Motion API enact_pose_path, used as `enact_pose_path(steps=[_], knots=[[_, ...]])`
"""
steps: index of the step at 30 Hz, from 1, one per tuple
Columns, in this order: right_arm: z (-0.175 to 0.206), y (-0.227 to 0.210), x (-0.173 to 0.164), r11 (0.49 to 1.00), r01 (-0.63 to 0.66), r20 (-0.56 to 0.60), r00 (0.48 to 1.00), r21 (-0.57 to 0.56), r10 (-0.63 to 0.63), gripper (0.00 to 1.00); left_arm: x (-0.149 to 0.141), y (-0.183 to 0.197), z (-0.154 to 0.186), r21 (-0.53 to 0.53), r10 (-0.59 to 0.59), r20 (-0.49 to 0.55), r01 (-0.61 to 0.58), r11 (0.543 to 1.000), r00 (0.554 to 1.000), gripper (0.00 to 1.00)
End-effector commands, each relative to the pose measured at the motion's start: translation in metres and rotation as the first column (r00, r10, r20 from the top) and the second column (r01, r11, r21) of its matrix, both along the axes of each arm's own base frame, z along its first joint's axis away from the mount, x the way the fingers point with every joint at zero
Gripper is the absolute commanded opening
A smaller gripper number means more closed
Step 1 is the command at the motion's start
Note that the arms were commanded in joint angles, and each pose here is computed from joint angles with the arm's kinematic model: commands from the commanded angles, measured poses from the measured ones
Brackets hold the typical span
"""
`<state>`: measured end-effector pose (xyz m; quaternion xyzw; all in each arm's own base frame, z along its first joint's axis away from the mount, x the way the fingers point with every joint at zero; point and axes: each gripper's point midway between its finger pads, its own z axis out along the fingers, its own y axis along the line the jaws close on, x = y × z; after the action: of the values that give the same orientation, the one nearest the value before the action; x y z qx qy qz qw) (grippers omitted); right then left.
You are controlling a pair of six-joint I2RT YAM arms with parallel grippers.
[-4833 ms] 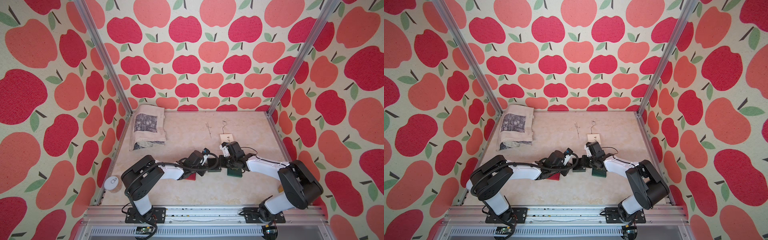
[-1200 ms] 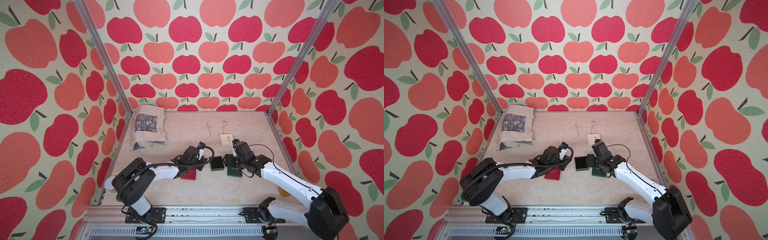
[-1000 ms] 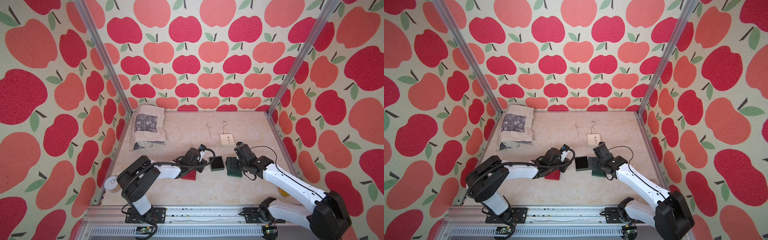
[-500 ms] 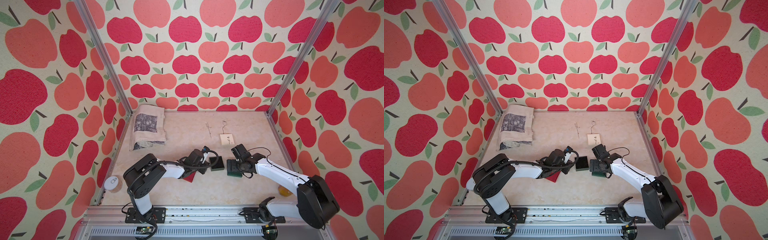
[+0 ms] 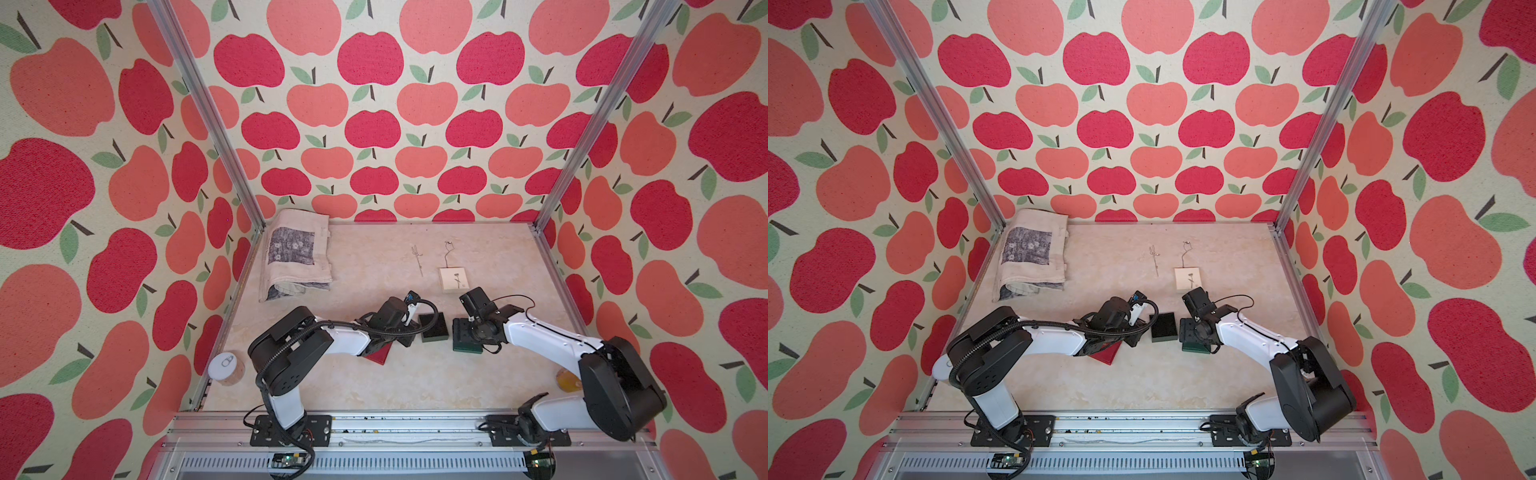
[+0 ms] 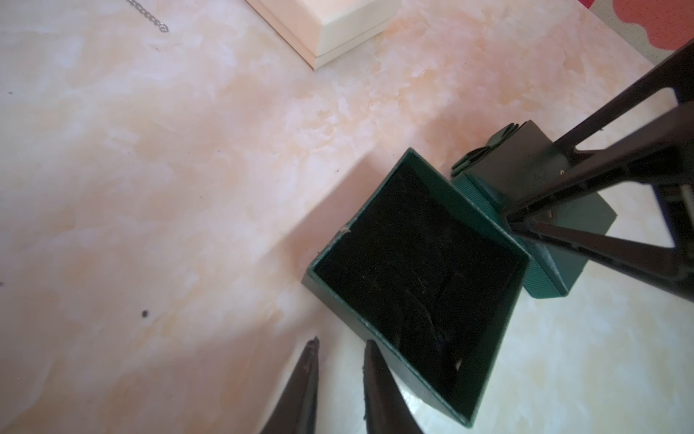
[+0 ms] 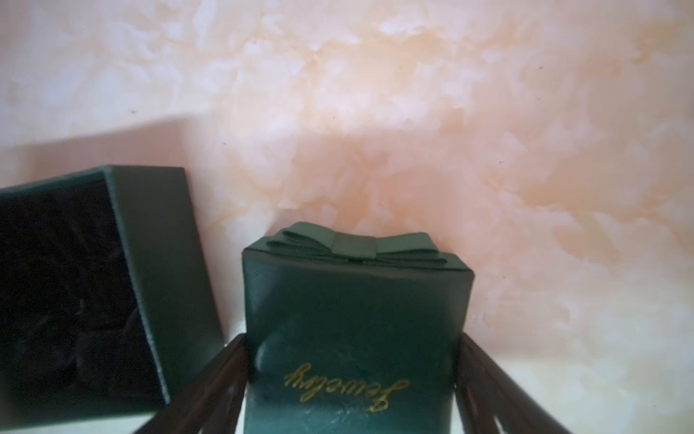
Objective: Take the necklace out of the lift-off lid jewelry box
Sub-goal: Pick up the lid from the center of the board.
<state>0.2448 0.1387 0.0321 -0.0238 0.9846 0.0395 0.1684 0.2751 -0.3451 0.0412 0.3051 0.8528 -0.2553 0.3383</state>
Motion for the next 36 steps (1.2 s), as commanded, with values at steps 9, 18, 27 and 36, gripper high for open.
enact_pose_path(steps=[9, 18, 27, 36], knots=[[0.022, -0.001, 0.003, 0.997, -0.079, 0.0, 0.997, 0.003, 0.079, 0.82, -0.003, -0.005, -0.004, -0.002, -0.011, -0.005, 0.011, 1.0, 1.0, 0.23], [0.052, 0.024, 0.013, 0.982, -0.171, 0.015, 0.985, 0.086, 0.17, 0.82, -0.006, -0.006, -0.005, -0.016, -0.011, -0.007, 0.011, 1.0, 1.0, 0.22], [0.053, 0.052, 0.029, 0.963, -0.216, 0.002, 0.976, 0.16, 0.219, 0.81, -0.006, -0.005, -0.003, -0.021, -0.007, 0.0, 0.007, 1.0, 1.0, 0.22], [0.05, 0.068, 0.038, 0.951, -0.243, -0.007, 0.969, 0.191, 0.249, 0.81, -0.007, -0.005, -0.002, -0.027, -0.008, 0.002, 0.008, 1.0, 1.0, 0.22]])
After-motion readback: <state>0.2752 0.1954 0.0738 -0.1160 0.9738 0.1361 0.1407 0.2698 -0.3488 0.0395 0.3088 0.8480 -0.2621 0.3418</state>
